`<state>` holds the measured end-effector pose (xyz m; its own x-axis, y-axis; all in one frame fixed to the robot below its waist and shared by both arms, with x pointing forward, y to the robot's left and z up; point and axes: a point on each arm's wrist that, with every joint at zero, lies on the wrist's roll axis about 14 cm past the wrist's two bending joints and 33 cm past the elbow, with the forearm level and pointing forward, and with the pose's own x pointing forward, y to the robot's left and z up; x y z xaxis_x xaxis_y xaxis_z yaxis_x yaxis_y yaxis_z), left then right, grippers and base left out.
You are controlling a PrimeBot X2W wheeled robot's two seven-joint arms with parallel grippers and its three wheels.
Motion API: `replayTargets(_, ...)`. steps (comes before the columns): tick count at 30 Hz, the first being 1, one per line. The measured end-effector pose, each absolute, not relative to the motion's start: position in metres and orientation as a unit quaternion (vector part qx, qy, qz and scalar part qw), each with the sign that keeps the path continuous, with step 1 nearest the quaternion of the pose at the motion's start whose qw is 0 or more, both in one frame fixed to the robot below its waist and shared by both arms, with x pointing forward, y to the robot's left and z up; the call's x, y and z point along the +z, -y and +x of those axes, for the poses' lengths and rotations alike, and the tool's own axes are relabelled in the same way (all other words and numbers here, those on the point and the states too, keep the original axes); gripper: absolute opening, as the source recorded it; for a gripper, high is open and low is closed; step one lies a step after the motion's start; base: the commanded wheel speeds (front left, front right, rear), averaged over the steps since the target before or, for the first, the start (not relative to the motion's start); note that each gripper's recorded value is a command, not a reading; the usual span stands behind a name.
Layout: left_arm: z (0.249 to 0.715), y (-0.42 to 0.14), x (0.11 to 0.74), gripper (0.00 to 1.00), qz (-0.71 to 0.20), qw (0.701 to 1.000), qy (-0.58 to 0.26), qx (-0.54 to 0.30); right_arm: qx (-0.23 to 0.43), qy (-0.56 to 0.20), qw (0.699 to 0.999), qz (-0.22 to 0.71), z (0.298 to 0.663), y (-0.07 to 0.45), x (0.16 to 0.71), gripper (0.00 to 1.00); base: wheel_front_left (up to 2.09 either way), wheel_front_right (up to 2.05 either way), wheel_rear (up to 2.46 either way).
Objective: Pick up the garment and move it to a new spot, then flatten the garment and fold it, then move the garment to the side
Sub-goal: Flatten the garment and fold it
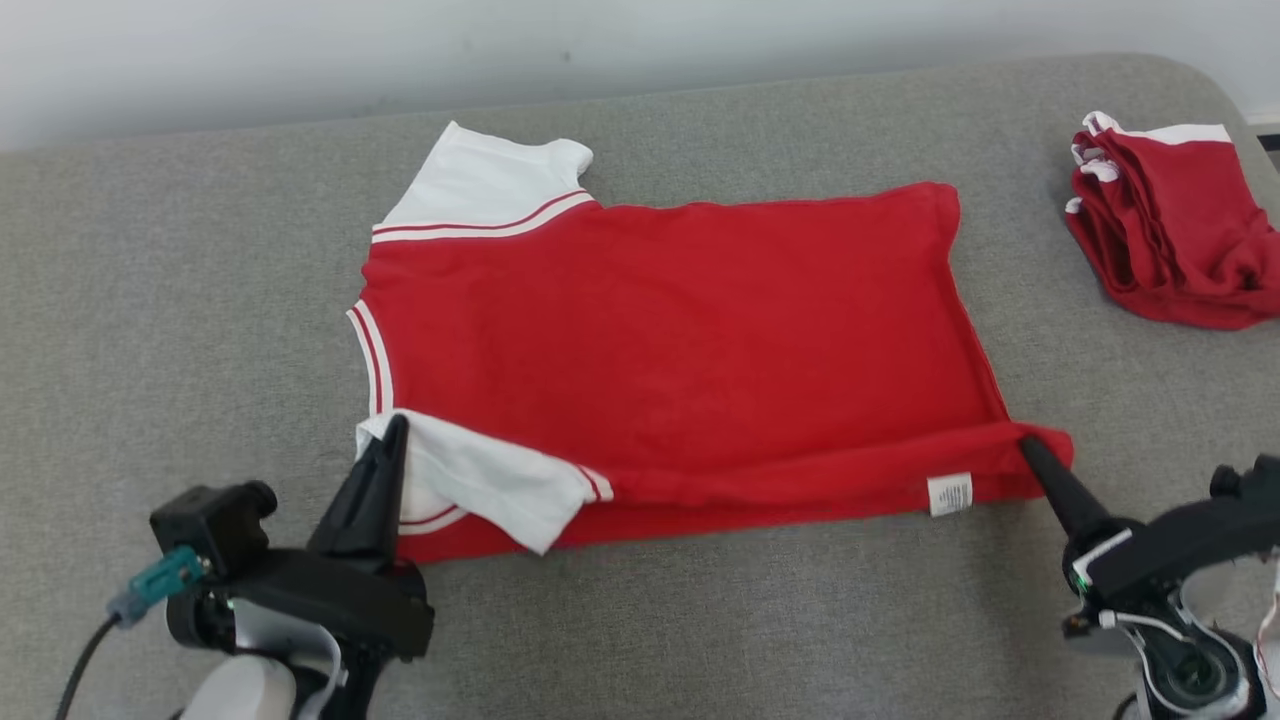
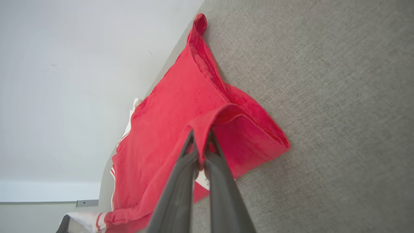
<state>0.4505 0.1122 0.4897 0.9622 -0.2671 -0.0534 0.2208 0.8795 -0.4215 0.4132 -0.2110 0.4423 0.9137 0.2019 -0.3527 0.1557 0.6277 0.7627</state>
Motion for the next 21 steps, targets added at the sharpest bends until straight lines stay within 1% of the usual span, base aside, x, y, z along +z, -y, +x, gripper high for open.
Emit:
replayTargets(4, 0.463, -0.114, 0.482, 0.00, -0.203, 0.969, -0.064, -0.125, 0.014, -0.203, 0.887, 0.415, 0.428, 0.211, 0.447, 0.00, 0.00, 0.00, 0.00)
replayTargets(5, 0.465, -0.115, 0.481, 0.00, -0.202, 0.969, -0.065, -0.126, 0.015, -0.202, 0.888, 0.413, 0.431, 0.209, 0.449, 0.11, 0.00, 0.00, 0.00)
replayTargets(6, 0.467, -0.116, 0.480, 0.00, -0.200, 0.970, -0.066, -0.123, 0.015, -0.198, 0.890, 0.409, 0.434, 0.208, 0.450, 0.51, 0.00, 0.00, 0.00)
replayTargets(7, 0.469, -0.118, 0.479, 0.43, -0.197, 0.971, -0.063, -0.119, 0.017, -0.197, 0.894, 0.403, 0.436, 0.207, 0.451, 1.00, 0.00, 0.00, 0.00)
replayTargets(8, 0.470, -0.120, 0.480, 1.00, -0.195, 0.972, -0.060, -0.115, 0.019, -0.196, 0.897, 0.397, 0.438, 0.205, 0.452, 1.00, 0.00, 0.00, 0.00)
replayTargets(13, 0.469, -0.124, 0.478, 1.00, -0.183, 0.976, -0.050, -0.110, 0.033, -0.179, 0.927, 0.328, 0.442, 0.205, 0.462, 1.00, 0.00, 0.00, 0.00)
replayTargets(17, 0.461, -0.132, 0.474, 1.00, -0.176, 0.979, -0.045, -0.096, 0.045, -0.170, 0.950, 0.256, 0.433, 0.209, 0.462, 1.00, 0.00, 0.00, 0.00)
replayTargets(21, 0.443, -0.139, 0.458, 1.00, -0.166, 0.981, -0.062, -0.083, 0.043, -0.170, 0.962, 0.209, 0.419, 0.218, 0.453, 1.00, 0.00, 0.00, 0.00)
